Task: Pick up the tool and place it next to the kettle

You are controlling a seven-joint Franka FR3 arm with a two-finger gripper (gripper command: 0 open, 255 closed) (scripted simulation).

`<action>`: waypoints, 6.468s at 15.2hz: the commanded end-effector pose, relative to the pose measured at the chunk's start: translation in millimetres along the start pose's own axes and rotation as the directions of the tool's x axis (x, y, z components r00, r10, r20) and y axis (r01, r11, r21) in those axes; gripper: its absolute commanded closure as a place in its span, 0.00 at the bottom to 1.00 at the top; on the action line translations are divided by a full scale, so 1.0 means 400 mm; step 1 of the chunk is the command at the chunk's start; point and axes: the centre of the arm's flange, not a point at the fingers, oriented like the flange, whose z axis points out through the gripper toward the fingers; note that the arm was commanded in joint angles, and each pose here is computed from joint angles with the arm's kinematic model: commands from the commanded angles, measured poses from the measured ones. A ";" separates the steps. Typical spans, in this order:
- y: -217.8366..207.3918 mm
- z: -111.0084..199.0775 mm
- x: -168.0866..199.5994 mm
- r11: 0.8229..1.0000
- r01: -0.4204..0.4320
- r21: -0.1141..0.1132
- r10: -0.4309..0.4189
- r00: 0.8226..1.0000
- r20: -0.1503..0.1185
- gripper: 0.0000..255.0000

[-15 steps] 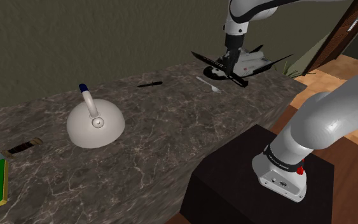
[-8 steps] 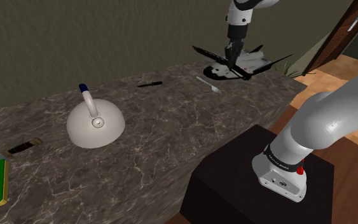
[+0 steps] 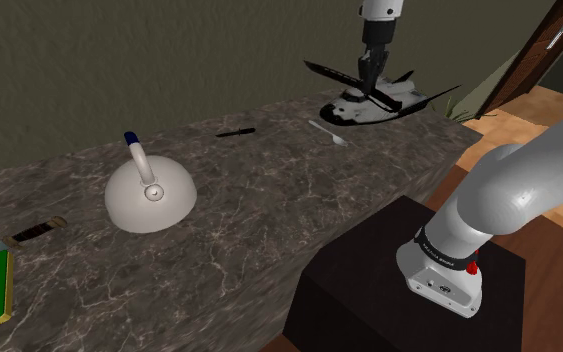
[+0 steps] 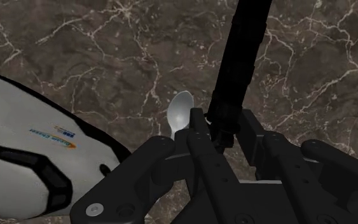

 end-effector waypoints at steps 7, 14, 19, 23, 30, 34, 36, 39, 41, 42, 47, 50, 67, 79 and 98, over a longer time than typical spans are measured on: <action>0.000 -0.105 -0.021 1.000 0.000 0.000 0.000 1.000 0.000 1.00; -0.068 -0.164 -0.029 1.000 0.000 0.000 0.000 1.000 0.000 1.00; -0.232 -0.162 -0.021 1.000 0.000 0.000 0.000 1.000 0.000 1.00; -0.364 -0.160 -0.015 1.000 0.000 0.000 0.000 1.000 0.000 1.00; -0.595 -0.157 -0.004 1.000 0.000 0.000 0.000 1.000 0.000 1.00; -0.727 -0.155 0.002 1.000 0.000 0.000 0.000 1.000 0.000 1.00; -0.793 -0.154 0.005 1.000 0.000 0.000 0.000 1.000 0.000 1.00; -0.892 -0.153 0.010 1.000 0.000 0.000 0.000 1.000 0.000 1.00; -0.971 -0.152 0.014 1.000 0.000 0.000 0.000 1.000 0.000 1.00; -0.970 -0.139 0.016 1.000 0.000 0.000 0.000 1.000 0.000 1.00; -0.969 -0.074 0.028 1.000 0.000 0.000 0.000 1.000 0.000 1.00; -0.968 -0.035 0.036 1.000 0.000 0.000 0.000 1.000 0.000 1.00; -0.963 0.185 0.077 1.000 0.000 0.000 0.000 1.000 0.000 1.00; -0.959 0.341 0.106 1.000 0.000 0.000 0.000 1.000 0.000 1.00; -0.956 0.437 0.124 1.000 0.000 0.000 0.000 1.000 0.000 0.00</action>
